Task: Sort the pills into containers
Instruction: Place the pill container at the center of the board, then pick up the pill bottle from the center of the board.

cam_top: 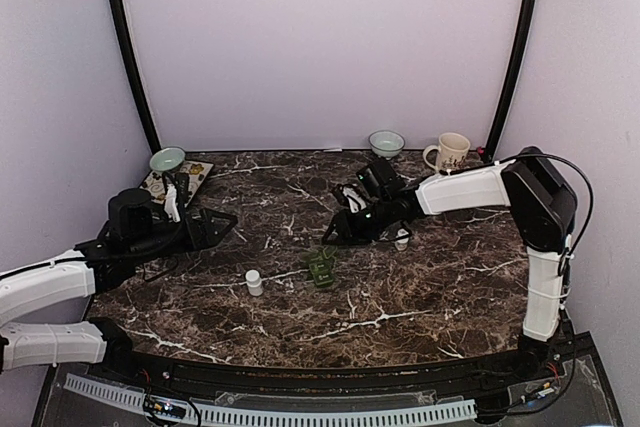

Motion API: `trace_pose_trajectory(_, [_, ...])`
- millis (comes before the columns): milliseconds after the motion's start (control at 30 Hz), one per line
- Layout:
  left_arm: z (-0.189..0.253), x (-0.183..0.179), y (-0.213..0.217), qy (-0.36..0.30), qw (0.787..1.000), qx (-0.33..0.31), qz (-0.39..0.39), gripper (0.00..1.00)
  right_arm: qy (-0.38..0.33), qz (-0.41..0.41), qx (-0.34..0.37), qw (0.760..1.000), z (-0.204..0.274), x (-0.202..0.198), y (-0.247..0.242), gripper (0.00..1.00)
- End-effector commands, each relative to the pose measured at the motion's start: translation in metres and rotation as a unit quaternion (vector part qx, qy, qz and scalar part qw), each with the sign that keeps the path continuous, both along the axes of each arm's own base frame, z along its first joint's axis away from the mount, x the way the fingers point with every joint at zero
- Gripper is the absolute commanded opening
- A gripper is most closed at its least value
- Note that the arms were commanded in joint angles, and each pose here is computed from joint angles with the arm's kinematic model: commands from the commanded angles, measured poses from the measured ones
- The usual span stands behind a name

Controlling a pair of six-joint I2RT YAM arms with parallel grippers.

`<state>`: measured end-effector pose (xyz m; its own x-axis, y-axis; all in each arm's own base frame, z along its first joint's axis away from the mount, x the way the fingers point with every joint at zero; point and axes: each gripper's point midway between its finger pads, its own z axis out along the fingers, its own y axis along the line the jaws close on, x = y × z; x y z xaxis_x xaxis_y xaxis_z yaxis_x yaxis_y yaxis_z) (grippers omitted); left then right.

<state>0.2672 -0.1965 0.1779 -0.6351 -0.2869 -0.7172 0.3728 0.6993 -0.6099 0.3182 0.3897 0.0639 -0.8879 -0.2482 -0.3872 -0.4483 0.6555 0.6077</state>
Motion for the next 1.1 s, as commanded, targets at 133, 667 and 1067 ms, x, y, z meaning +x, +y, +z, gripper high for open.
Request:
trace_pose_trajectory(133, [0.018, -0.008, -0.002, -0.033, 0.999, -0.011, -0.011, 0.99, -0.079, -0.01, -0.035, 0.996, 0.031, 0.022, -0.01, 0.44])
trace_pose_trajectory(667, [0.069, -0.002, 0.018, -0.251, 0.946, 0.168, 0.121, 0.99, -0.433, -0.238, -0.094, 0.864, 0.196, 0.087, -0.06, 0.61])
trace_pose_trajectory(1067, [0.011, -0.002, 0.033, -0.106, 0.965, 0.183, 0.158, 0.46, -0.432, -0.054, -0.065, 0.898, 0.19, 0.063, 0.052, 0.83])
